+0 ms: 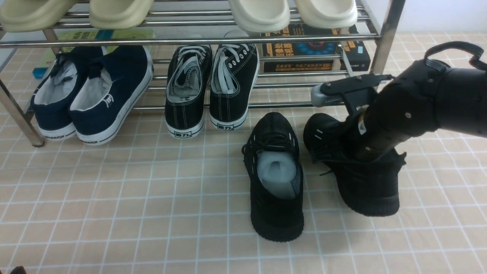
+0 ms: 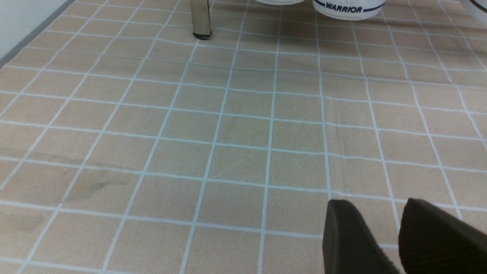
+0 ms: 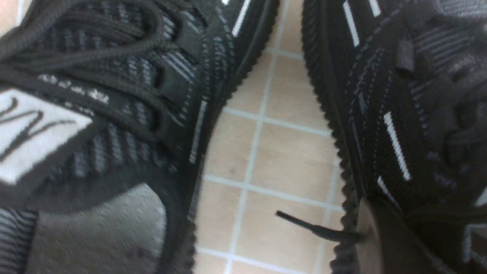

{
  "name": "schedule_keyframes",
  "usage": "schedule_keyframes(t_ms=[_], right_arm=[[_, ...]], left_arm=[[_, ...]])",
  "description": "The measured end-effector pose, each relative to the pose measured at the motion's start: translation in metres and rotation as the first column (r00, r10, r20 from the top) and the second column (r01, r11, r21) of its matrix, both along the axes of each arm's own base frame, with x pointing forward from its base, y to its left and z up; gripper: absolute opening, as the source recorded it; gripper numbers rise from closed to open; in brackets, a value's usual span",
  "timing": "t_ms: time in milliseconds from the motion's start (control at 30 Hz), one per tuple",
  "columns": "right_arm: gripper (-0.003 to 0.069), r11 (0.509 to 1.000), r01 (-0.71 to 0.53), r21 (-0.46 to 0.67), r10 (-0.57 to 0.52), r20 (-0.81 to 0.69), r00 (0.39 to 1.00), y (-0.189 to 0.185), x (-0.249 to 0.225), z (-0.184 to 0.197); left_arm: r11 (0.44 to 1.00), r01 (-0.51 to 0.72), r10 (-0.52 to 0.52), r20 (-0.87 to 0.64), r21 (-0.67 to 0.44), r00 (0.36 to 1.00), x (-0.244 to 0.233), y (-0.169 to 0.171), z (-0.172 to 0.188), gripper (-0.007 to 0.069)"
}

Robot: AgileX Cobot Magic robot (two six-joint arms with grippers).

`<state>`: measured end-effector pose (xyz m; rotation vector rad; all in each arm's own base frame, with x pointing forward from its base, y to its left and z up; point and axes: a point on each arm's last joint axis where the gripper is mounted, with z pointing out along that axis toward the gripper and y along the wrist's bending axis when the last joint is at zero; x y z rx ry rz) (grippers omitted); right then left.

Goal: Take the shoes off the shelf from the light coffee tablecloth by hand.

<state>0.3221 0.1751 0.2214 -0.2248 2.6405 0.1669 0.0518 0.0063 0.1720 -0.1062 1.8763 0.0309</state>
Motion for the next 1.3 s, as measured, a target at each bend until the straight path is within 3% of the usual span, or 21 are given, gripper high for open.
schedule_keyframes(t_ms=[500, 633, 833, 967, 1100, 1300], right_arm=[[0.0207, 0.979, 0.091, 0.183, -0.084, -0.045, 0.995, 0.012, 0.001, 0.006], [0.0274, 0.985, 0.087, 0.15, -0.07, -0.112, 0.991, 0.012, -0.001, 0.015], [0.0328, 0.996, -0.072, 0.053, 0.08, -0.17, 0.982, 0.007, -0.014, 0.08], [0.0295, 0.986, -0.166, 0.035, 0.169, -0.119, 0.978, -0.002, -0.03, 0.128], [0.0181, 0.98, -0.196, 0.04, 0.196, -0.006, 0.981, -0.022, -0.061, 0.172], [0.0014, 0.977, -0.202, 0.073, 0.194, 0.105, 0.975, -0.057, -0.122, 0.204]], left_arm=[[1.0, -0.001, 0.001, 0.0, 0.01, 1.0, 0.0, 0.0, 0.0, 0.024], [1.0, -0.002, 0.002, 0.0, 0.028, 1.0, 0.0, 0.001, 0.0, 0.024], [0.999, -0.003, 0.003, -0.001, 0.036, 1.0, 0.0, 0.001, 0.0, 0.0239], [0.999, -0.003, 0.003, -0.001, 0.036, 1.0, 0.0, 0.001, 0.0, 0.0239], [0.999, -0.003, 0.003, -0.001, 0.039, 1.0, 0.0, 0.001, 0.0, 0.0239], [0.999, -0.003, 0.003, -0.001, 0.039, 1.0, 0.0, 0.001, 0.0, 0.0239]])
